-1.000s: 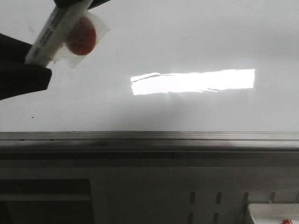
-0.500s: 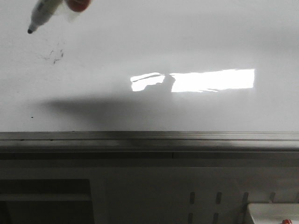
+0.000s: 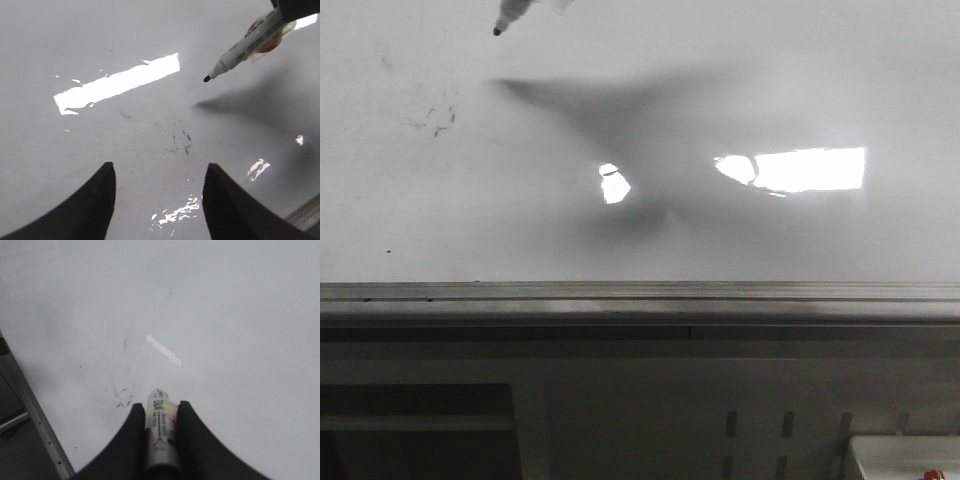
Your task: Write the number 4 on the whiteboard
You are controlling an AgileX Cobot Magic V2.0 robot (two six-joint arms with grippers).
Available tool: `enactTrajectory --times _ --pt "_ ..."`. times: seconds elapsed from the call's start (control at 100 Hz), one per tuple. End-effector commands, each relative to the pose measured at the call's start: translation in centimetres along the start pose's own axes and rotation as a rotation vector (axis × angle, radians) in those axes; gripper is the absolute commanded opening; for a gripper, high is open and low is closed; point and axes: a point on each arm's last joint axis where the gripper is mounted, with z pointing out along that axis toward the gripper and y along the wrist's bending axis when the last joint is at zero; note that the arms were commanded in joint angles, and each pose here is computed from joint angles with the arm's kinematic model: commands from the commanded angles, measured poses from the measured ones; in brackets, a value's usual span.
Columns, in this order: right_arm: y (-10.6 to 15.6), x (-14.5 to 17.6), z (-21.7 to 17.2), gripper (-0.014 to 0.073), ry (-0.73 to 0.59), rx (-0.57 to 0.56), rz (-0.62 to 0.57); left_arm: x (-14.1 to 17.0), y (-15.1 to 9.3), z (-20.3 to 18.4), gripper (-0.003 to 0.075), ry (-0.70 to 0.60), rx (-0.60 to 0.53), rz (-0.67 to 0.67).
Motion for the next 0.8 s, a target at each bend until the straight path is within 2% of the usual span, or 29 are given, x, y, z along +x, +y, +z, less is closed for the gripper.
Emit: enactTrajectory --times 0.0,0.24,0.48,0.56,0.79 --pt "-0.8 -1.8 -0.6 -0.0063 -0.095 0.05 -0.03 -1.8 0.1 0.0 0.0368 -0.125 -0.004 -0.013" --pt "-0.8 -0.5 1.0 -0.0063 -0.024 0.035 -0.03 -1.8 0.1 0.0 0.0368 -0.127 -0.004 -0.013" --pt "1.4 1.6 1.6 -0.0063 0.038 -0.033 -0.042 -1.8 0.1 0.0 0.0368 -0.127 -0.004 -0.013" --pt "1.4 1.7 1.6 -0.0063 0.03 -0.026 -0.042 -1.8 0.1 0.0 0.0368 -0.127 -0.004 -0.013" --pt "-0.8 2.6 -0.3 -0.0063 0.075 0.026 0.0 -1.8 0.1 0.0 0.0368 -0.127 -0.004 -0.013"
